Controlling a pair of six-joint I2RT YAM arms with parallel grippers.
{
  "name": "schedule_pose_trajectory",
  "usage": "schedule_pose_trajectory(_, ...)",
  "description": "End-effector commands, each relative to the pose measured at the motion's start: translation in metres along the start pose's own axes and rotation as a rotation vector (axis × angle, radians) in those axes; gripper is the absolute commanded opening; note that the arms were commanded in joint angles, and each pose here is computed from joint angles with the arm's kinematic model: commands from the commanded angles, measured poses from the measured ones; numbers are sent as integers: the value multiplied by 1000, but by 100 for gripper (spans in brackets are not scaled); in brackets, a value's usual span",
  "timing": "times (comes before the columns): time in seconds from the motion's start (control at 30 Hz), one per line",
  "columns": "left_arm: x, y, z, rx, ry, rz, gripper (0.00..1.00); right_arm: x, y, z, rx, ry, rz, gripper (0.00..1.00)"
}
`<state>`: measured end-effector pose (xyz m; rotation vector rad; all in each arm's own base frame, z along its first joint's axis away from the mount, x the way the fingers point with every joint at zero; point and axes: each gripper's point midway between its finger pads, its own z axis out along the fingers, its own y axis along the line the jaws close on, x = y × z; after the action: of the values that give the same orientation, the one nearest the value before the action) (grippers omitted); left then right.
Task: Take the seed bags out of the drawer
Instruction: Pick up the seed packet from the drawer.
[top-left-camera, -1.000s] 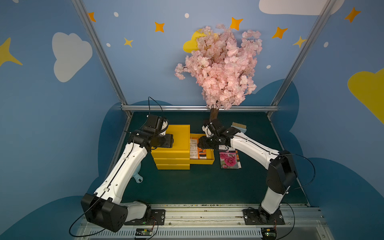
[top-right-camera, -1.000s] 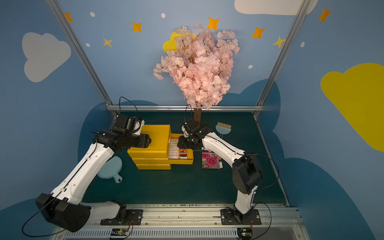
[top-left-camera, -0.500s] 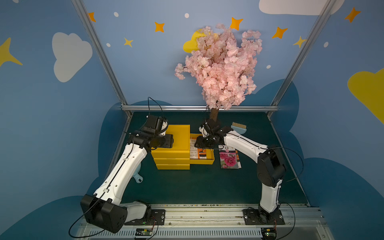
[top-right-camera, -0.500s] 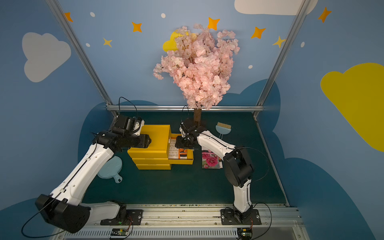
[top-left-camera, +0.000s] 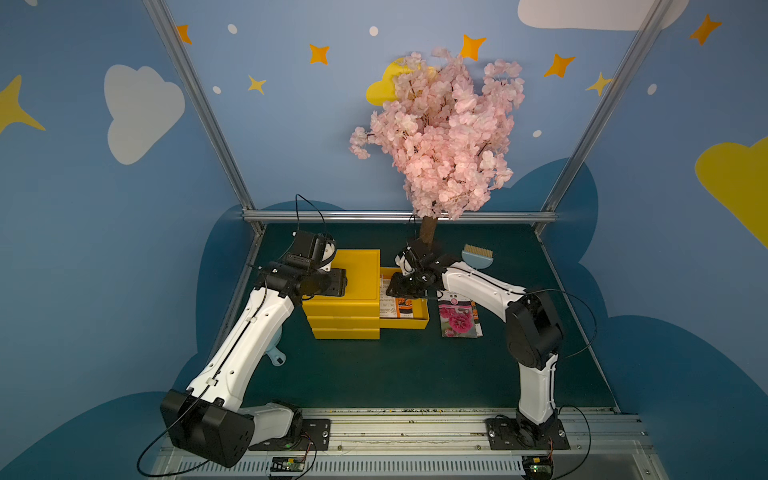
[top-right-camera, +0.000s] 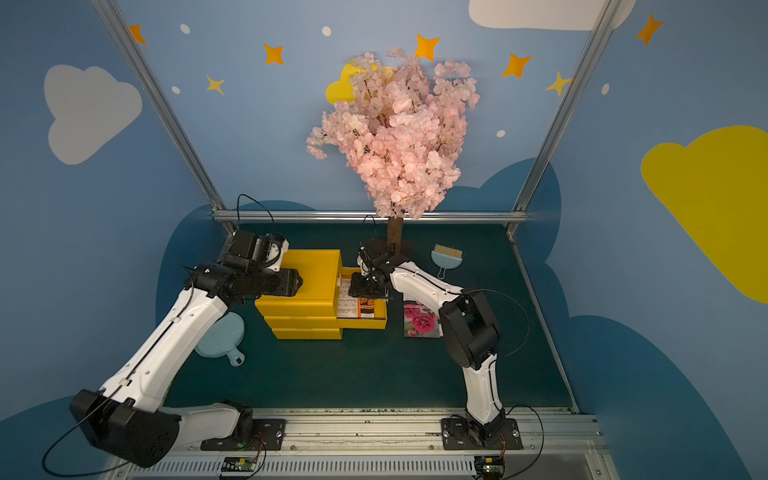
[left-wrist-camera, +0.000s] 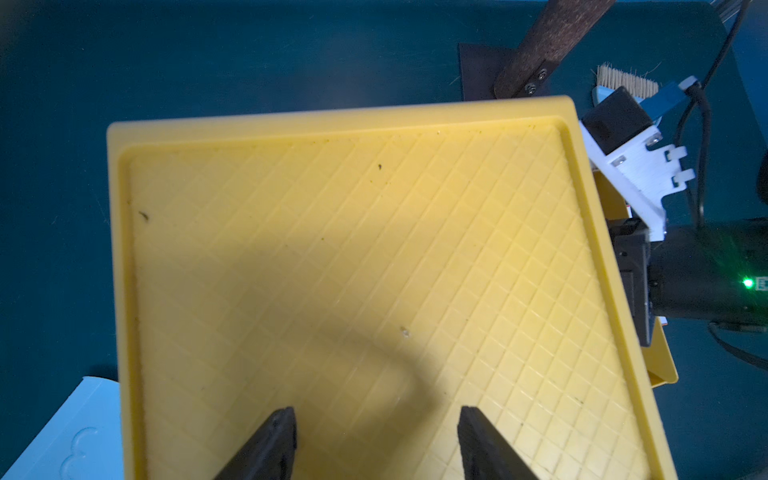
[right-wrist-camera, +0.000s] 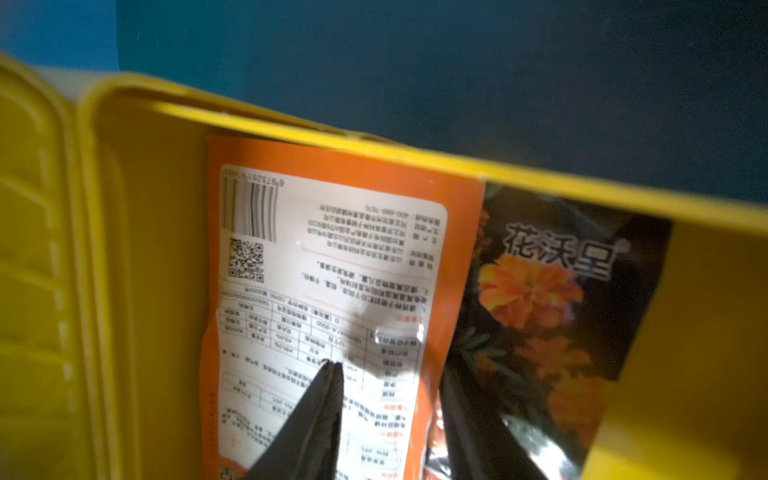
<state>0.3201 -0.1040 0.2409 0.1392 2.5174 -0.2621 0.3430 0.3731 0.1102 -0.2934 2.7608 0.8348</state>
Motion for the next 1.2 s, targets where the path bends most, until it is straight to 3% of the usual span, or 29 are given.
schedule_pose_trajectory(0.0, 33, 2, 11, 6, 135, -24, 66, 0, 5, 12, -47, 17, 25, 38)
schedule_pose_trajectory(0.4, 33, 3, 10, 3, 135, -21, 66, -5, 8, 3, -121, 3, 80, 0)
schedule_pose_trajectory(1.17, 31, 3, 11, -3, 139, -20, 66, -20, -5, -90, -100, -83, 50, 0)
